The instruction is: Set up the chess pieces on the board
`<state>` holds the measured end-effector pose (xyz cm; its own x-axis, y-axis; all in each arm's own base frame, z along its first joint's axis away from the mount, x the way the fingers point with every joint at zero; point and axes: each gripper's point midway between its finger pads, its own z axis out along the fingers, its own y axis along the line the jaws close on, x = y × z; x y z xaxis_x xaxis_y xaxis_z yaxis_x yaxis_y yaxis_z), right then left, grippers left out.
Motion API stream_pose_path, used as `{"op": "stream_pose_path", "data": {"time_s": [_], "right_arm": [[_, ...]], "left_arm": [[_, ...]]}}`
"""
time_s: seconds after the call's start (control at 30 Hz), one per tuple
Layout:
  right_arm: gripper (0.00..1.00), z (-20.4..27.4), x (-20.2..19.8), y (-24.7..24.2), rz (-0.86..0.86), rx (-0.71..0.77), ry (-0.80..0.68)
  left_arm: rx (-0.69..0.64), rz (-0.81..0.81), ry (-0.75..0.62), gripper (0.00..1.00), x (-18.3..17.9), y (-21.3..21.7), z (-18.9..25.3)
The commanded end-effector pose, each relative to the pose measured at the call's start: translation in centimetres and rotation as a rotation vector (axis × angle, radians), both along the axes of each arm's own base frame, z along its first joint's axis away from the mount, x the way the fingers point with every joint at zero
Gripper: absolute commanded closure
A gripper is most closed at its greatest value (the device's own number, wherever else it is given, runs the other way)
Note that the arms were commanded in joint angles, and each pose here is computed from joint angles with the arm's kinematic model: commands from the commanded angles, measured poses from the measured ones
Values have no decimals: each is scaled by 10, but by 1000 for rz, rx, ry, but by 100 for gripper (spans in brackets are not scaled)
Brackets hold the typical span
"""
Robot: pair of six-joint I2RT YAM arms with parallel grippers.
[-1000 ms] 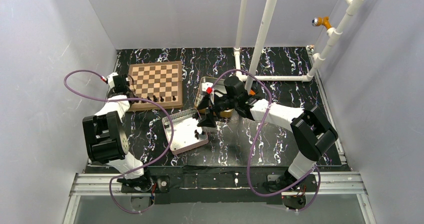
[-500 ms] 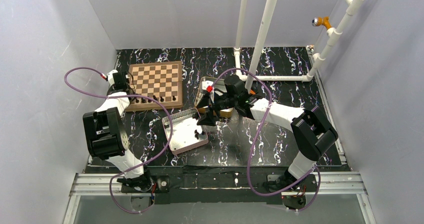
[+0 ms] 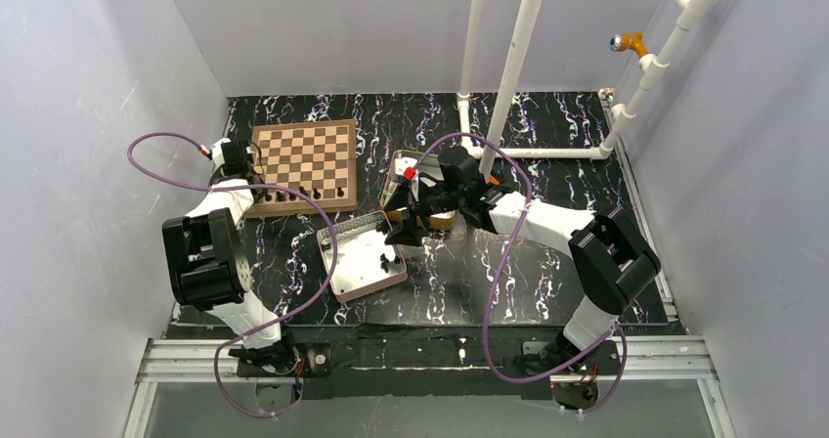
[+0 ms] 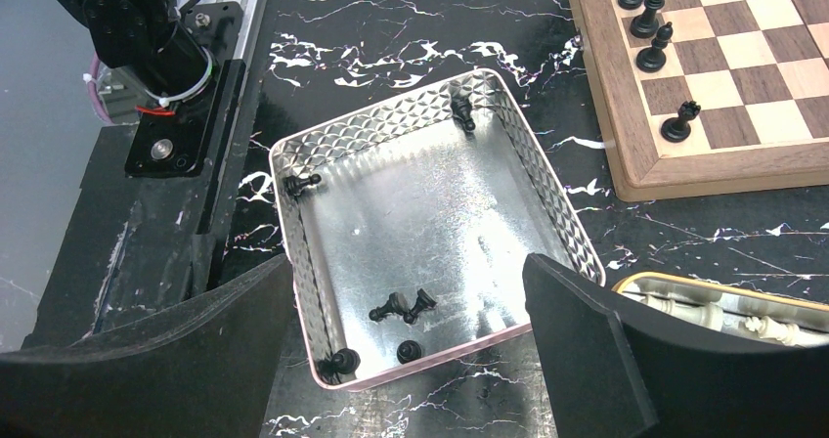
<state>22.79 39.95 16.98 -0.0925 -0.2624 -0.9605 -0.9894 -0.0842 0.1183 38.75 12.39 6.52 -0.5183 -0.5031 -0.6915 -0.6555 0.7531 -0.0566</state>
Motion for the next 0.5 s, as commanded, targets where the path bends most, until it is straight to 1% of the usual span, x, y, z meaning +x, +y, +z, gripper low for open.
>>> {"op": "stream_pose_path", "data": {"time_s": [0.0, 0.37, 0.47], "right_arm": [[6, 26, 10, 7, 3, 65, -56], [6, 26, 11, 6, 1, 65, -56], [6, 26, 10, 6, 1, 65, -55]], "left_arm": [[0, 19, -4, 100, 4, 5, 6], [-4, 15, -1, 96, 8, 5, 7], [-8, 18, 2, 93, 8, 5, 6]]}}
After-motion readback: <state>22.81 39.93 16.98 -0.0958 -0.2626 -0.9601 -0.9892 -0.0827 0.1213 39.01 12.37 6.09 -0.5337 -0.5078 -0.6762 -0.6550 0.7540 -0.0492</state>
